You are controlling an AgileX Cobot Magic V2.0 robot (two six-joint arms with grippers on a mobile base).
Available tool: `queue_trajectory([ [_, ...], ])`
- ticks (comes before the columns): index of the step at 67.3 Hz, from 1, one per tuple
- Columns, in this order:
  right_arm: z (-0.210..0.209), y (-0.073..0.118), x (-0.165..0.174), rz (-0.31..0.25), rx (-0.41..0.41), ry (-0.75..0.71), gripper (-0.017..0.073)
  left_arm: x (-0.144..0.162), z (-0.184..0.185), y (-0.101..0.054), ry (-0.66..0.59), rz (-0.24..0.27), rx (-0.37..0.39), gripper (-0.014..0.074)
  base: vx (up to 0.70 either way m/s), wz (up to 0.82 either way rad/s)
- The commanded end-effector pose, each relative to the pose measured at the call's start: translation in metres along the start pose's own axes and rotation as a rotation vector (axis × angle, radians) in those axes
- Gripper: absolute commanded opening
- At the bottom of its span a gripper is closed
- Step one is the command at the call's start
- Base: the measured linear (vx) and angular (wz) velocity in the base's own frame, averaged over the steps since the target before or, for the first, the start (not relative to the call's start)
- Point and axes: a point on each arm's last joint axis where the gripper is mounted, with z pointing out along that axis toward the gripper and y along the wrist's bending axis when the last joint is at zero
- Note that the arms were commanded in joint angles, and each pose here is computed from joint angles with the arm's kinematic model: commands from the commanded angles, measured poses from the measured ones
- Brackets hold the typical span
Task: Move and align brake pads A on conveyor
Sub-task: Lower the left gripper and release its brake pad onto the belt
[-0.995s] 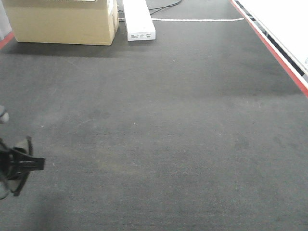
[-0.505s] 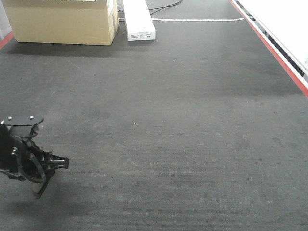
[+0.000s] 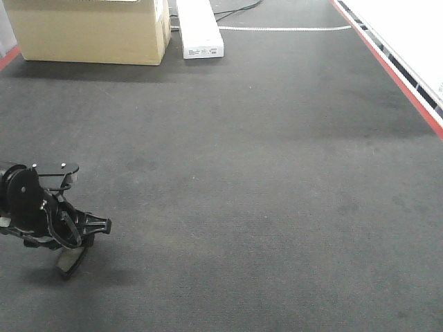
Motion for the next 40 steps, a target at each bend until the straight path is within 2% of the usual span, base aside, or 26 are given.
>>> queue_trajectory([
  [1, -0.004, 0.001, -0.018, -0.009, -0.002, -0.117, -0.0007, -0.012, -0.033, -0.003, -0.113, 0.015, 0.018, 0.0447, 0.0, 0.0],
  [10, -0.004, 0.001, -0.018, -0.009, -0.002, -0.117, -0.0007, -0.006, -0.067, -0.002, -0.183, 0.018, 0.029, 0.0447, 0.0, 0.0],
  [22, -0.004, 0.001, -0.018, -0.009, -0.002, -0.117, -0.0007, 0.016, -0.118, 0.002, -0.365, 0.016, 0.059, 0.0447, 0.0, 0.0],
  [40, -0.004, 0.001, -0.018, -0.009, -0.002, -0.117, -0.0007, 0.085, -0.177, 0.015, -0.61, 0.04, 0.09, 0.0447, 0.0, 0.0],
])
